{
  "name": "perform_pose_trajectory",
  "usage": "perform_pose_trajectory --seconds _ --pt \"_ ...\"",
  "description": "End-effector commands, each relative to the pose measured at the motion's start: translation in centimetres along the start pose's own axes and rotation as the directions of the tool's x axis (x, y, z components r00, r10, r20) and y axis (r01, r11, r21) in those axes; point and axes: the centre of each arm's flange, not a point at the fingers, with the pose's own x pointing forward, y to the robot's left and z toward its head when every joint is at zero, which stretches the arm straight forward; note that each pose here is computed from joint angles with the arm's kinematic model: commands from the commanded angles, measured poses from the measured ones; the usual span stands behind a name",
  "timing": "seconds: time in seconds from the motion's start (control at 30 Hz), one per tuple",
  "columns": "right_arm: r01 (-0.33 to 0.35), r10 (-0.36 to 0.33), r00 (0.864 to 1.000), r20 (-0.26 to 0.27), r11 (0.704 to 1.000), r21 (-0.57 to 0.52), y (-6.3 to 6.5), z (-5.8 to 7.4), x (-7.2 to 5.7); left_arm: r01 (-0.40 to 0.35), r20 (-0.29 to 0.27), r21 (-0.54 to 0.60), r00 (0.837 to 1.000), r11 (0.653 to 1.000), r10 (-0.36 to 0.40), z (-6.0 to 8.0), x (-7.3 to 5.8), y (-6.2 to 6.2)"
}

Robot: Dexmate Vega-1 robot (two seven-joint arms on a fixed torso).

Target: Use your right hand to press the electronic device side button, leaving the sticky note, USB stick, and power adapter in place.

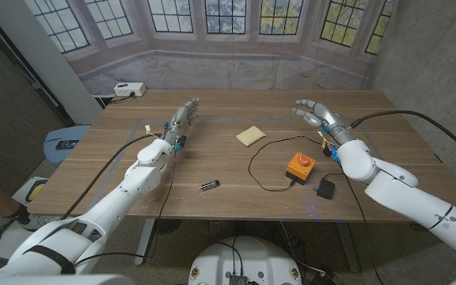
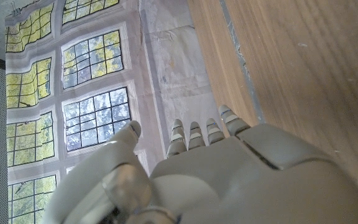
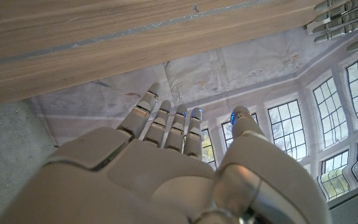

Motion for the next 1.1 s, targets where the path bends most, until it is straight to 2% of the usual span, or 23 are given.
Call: perform_pose_trajectory --seconds 0.03,0.3,0.57,0.83,1.1 --pt "-0.022 0.02 0.999 -0.028 0.995 -0.094 -0.2 0.8 -1.3 0.002 0.006 0.019 1.0 1.0 -0.003 0.6 0.1 0.2" --pt "-0.024 0.017 0.999 -0.045 0.985 -0.172 -0.1 1.8 -2.0 0.006 0.004 0.023 1.0 1.0 -0.006 0.6 0.3 0.2" --pt "-0.017 0.006 0.999 -0.049 0.974 -0.228 -0.2 3.1 -3.4 0.009 0.01 0.029 1.0 1.0 -0.009 0.5 0.3 0.1" --pt "-0.03 0.014 0.998 -0.058 0.954 -0.299 0.3 4.1 -4.4 0.023 0.013 0.035 1.0 0.999 -0.023 0.4 0.4 -0.1" --pt "-0.032 0.011 0.998 -0.062 0.941 -0.338 0.6 4.6 -5.1 0.021 0.019 0.038 1.0 0.999 -0.022 0.4 0.3 0.2"
